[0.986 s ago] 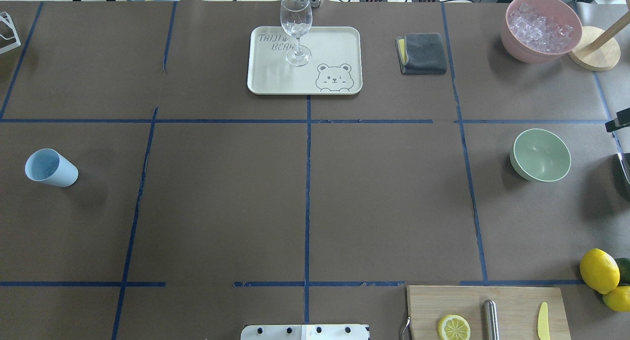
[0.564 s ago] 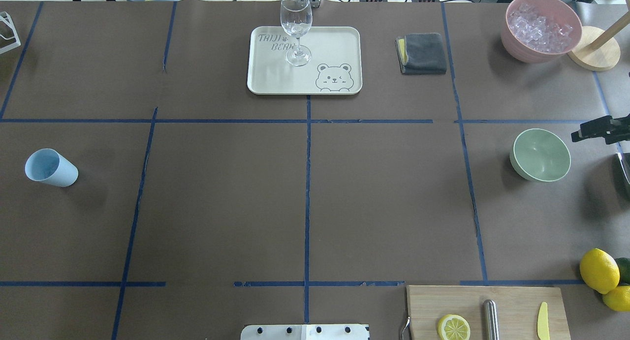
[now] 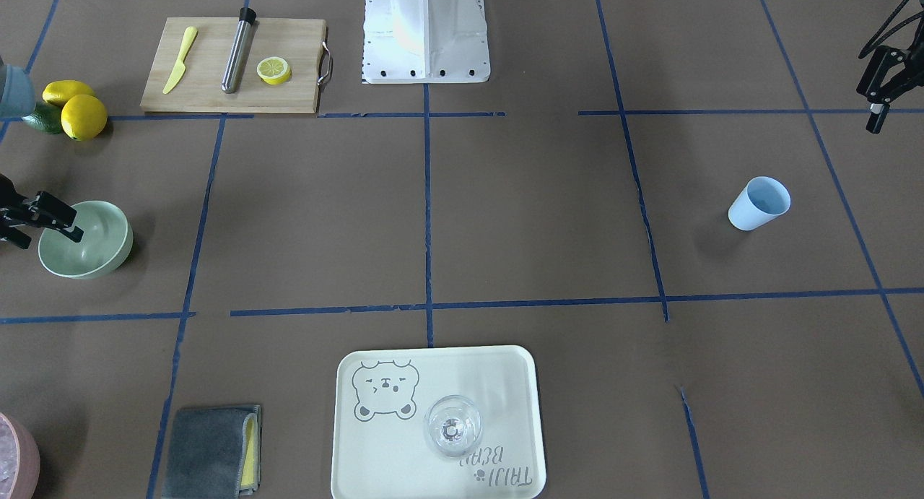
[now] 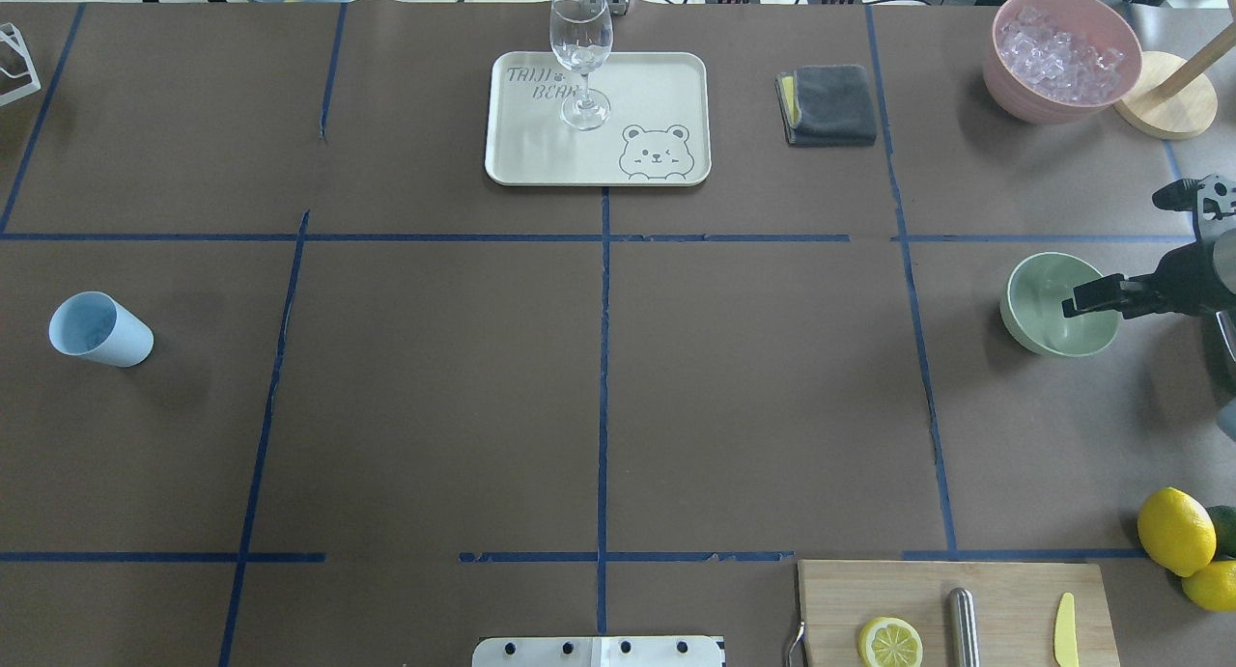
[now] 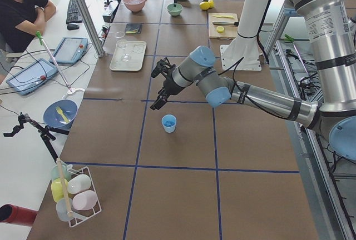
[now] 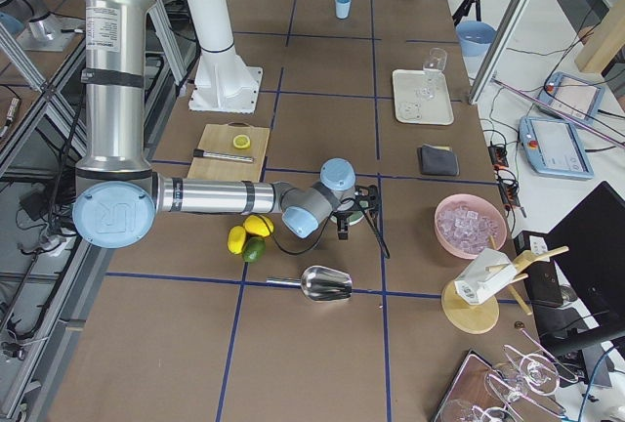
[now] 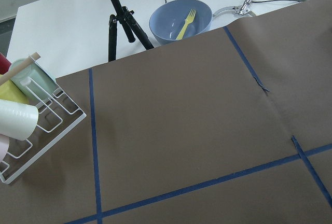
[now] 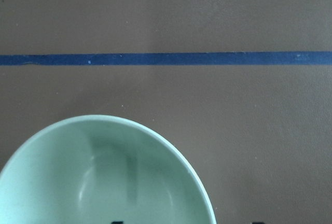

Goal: Pour ice into bowl

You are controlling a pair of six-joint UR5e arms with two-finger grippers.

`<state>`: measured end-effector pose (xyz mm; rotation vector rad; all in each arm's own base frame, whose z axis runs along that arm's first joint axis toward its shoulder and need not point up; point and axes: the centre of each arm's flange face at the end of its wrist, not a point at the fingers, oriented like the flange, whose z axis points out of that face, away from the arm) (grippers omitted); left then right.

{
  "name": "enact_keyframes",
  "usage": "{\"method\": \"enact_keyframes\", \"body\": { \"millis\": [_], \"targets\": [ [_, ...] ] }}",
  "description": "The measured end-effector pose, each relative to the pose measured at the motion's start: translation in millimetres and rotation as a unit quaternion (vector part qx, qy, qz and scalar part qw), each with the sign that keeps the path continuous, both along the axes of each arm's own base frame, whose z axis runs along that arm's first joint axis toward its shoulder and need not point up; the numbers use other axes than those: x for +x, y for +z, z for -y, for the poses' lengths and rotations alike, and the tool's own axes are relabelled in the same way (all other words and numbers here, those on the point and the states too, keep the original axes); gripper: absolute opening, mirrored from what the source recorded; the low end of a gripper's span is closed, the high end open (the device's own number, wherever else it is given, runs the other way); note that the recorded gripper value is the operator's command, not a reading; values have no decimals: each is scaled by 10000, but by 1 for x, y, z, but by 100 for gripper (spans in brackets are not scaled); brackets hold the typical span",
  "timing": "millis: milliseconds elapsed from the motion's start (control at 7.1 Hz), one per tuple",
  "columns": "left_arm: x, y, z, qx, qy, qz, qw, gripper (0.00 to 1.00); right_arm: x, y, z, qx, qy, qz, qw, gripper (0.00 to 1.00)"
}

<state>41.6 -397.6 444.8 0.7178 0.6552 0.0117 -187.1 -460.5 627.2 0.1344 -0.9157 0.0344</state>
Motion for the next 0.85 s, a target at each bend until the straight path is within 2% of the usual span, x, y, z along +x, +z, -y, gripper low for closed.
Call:
{"method": "enact_keyframes", "body": {
  "millis": [141, 564, 845],
  "targets": [
    [1, 0, 0, -6, 0, -5, 10000, 100, 0, 1, -1, 19, -23, -6, 10000, 0],
    [6, 0, -1, -63, 4, -64, 10000, 100, 3, 2, -4, 16, -72, 26, 10000, 0],
    [18, 0, -2, -183, 12, -200, 9996, 100, 5, -11, -6, -11, -158, 243, 9996, 0]
  ]
}}
